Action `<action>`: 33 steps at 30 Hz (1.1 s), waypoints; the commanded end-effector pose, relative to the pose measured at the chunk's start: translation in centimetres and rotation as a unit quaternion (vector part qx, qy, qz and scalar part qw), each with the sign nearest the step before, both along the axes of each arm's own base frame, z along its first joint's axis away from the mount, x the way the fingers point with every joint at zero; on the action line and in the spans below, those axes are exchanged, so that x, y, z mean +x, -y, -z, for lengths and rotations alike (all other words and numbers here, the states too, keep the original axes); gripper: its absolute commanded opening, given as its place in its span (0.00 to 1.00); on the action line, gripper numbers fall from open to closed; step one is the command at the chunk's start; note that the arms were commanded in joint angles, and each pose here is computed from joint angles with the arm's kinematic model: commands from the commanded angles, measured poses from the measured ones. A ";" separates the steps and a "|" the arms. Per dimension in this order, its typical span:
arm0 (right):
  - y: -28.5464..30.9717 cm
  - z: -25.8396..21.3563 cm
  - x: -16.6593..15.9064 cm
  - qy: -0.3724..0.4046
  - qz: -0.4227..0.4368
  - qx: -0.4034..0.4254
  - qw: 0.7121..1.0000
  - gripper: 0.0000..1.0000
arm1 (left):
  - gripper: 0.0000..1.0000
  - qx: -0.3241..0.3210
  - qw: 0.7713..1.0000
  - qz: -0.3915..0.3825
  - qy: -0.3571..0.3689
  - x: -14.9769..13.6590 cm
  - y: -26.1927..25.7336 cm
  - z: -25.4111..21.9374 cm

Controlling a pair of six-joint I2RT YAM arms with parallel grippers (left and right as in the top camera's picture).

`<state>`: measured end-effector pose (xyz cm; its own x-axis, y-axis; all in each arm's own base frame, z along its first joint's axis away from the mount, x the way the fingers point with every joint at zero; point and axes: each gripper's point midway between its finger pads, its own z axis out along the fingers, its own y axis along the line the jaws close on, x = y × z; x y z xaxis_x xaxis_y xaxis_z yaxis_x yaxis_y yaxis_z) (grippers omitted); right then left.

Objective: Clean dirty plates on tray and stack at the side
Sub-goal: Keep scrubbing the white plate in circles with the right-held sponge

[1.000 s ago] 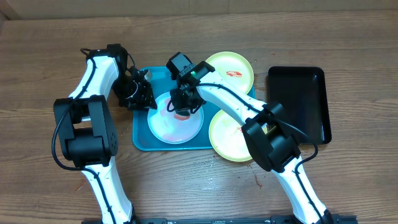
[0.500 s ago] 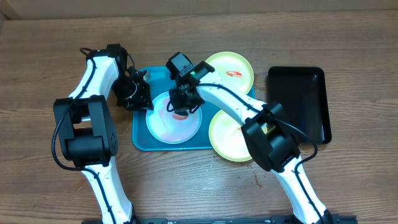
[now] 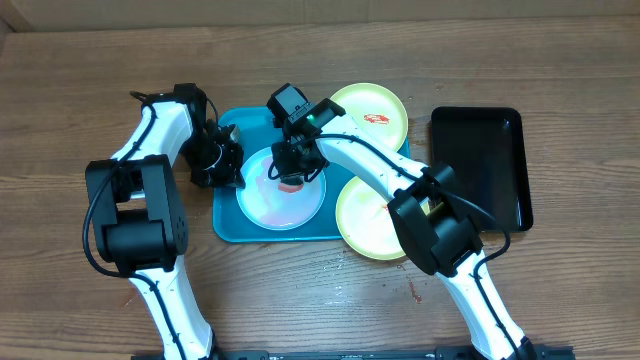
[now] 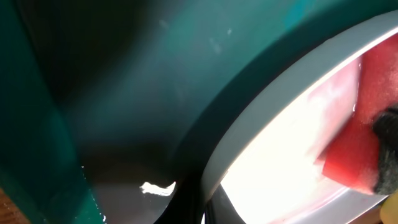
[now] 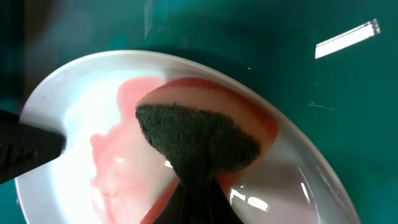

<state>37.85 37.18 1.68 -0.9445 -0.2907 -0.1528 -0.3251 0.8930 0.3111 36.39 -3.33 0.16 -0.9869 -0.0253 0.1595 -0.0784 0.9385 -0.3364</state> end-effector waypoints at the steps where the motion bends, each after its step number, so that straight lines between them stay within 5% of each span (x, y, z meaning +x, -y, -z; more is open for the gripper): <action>1: -1.3 1.6 -2.2 -0.047 -0.023 0.023 0.998 0.04 | 0.04 0.012 0.999 -0.028 -0.019 -0.3 0.1 2.0; 14: -2.4 0.8 -9.2 -0.156 -0.096 0.039 0.982 0.04 | 0.04 0.010 0.998 -0.057 -0.020 0.1 -0.5 1.9; 25: 6.2 2.2 1.3 0.011 0.016 -0.128 0.992 0.04 | 0.04 0.009 0.998 -0.054 -0.028 -0.5 -1.3 1.8; 33: 7.0 1.5 4.5 0.101 0.050 -0.173 0.978 0.04 | 0.04 0.007 0.999 -0.045 -0.028 -0.7 -1.2 1.8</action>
<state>38.32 34.69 1.10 -0.9354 -0.3213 -0.1475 -0.3440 0.9234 0.1702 37.10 -3.45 0.30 -0.9777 -0.1294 0.1652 -0.1836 0.9084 -0.3756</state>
